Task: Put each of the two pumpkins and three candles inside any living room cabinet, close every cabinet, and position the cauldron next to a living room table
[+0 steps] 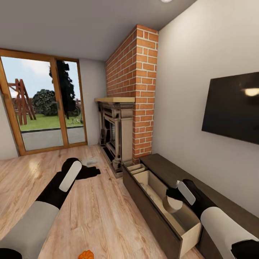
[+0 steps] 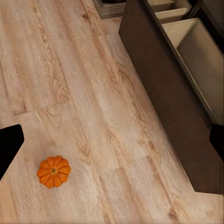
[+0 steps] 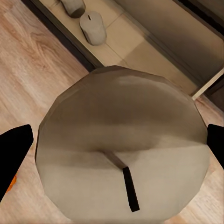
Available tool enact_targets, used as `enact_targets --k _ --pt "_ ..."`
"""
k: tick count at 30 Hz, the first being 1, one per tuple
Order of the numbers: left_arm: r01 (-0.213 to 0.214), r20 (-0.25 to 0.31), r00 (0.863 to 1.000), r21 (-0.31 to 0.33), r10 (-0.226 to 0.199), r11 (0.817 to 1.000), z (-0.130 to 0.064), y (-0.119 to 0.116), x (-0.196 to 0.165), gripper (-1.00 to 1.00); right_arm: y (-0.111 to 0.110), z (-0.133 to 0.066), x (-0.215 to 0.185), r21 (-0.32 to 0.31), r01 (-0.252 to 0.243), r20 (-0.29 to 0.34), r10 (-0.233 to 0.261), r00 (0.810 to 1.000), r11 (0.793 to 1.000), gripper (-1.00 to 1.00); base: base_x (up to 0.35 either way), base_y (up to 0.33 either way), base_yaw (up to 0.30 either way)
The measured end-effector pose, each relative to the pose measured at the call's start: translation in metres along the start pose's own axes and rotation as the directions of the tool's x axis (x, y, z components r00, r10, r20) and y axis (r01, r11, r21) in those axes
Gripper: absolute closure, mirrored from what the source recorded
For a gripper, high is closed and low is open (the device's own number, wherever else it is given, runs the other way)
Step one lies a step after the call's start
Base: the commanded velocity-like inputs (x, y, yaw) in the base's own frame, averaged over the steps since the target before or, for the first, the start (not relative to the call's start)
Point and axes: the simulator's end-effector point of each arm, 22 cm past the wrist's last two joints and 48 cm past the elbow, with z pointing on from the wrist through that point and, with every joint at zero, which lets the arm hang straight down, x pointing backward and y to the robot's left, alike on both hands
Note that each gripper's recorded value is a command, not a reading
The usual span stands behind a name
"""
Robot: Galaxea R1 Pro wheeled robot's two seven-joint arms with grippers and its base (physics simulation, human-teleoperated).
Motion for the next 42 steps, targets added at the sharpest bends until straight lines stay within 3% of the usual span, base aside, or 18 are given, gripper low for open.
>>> enact_targets --k 10,24,42 --pt "0.009 0.004 1.000 0.032 -0.010 0.999 0.011 0.018 0.011 -1.00 -0.005 0.014 0.012 0.002 -0.001 0.001 0.001 1.000 1.000 1.00 0.000 0.000 0.000" --pt "0.006 0.013 1.000 0.035 -0.007 0.999 0.012 0.019 0.012 -1.00 -0.007 0.018 0.015 0.002 -0.001 0.003 0.001 1.000 1.000 1.00 0.004 0.000 0.000" --pt "0.001 0.017 1.000 0.034 -0.002 0.999 0.011 0.018 0.011 -1.00 -0.006 0.018 0.015 0.001 -0.001 0.002 0.001 1.000 1.000 1.00 0.240 -0.149 0.000"
